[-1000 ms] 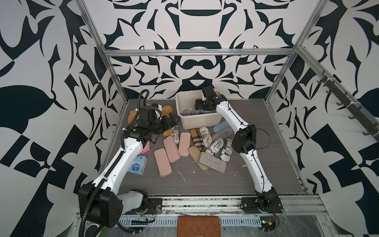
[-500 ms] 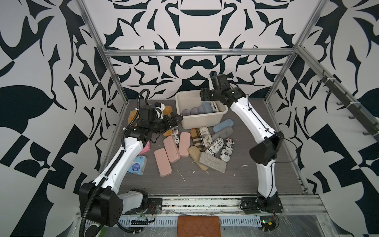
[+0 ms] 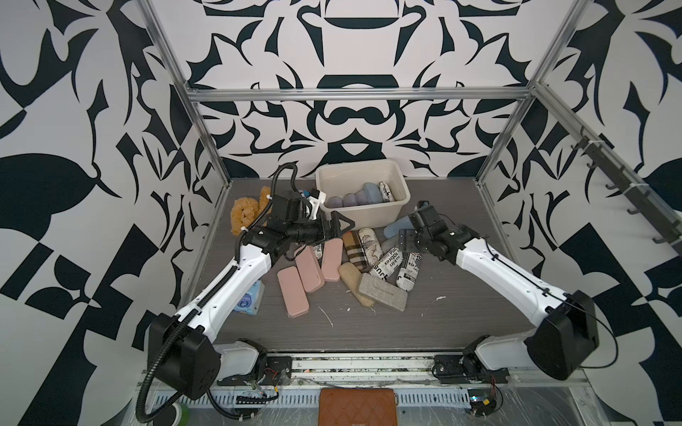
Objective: Put the glasses cases into the storage boxes
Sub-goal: Pick up the glasses case at the center of the board, then place the glasses case in the storage box.
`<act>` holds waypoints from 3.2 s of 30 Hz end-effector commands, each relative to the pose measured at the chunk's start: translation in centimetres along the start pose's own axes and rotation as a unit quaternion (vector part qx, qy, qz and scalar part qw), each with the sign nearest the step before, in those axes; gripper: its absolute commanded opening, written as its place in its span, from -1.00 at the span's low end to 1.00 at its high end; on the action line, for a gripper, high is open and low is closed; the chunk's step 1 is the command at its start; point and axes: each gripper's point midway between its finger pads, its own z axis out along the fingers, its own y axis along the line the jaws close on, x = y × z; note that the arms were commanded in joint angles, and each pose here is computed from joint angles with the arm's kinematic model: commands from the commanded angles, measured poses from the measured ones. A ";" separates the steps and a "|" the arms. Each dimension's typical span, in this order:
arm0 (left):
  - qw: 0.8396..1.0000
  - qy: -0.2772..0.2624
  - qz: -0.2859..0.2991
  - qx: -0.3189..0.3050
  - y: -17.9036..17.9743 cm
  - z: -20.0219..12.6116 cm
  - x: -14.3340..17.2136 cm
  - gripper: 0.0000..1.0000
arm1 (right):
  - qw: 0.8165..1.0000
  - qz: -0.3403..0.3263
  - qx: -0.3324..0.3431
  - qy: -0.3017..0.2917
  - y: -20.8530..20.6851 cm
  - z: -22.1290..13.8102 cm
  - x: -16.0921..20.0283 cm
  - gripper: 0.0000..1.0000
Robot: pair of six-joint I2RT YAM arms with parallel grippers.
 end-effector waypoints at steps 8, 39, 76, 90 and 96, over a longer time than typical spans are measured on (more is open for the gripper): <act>0.997 0.050 0.055 -0.005 -2.1 0.9 2.2 0.99 | 0.994 0.031 0.008 0.105 -0.1 5.2 6.6 0.84; 0.997 0.021 0.063 -0.044 -1.3 0.0 1.4 0.99 | 0.995 0.038 0.055 0.076 -5.8 4.1 7.9 0.23; 0.936 -0.245 -0.040 -0.250 7.5 -8.5 -3.9 0.98 | 0.983 -0.069 -0.081 -0.151 9.8 0.6 -23.5 0.20; 0.937 -0.243 -0.022 -0.249 7.2 -8.6 -4.2 0.98 | 0.990 -0.098 0.023 -0.103 5.9 10.6 -25.3 0.25; 0.939 -0.235 -0.022 -0.252 7.4 -8.2 -4.1 0.98 | 0.989 -0.106 0.024 -0.100 6.2 12.5 -24.7 0.29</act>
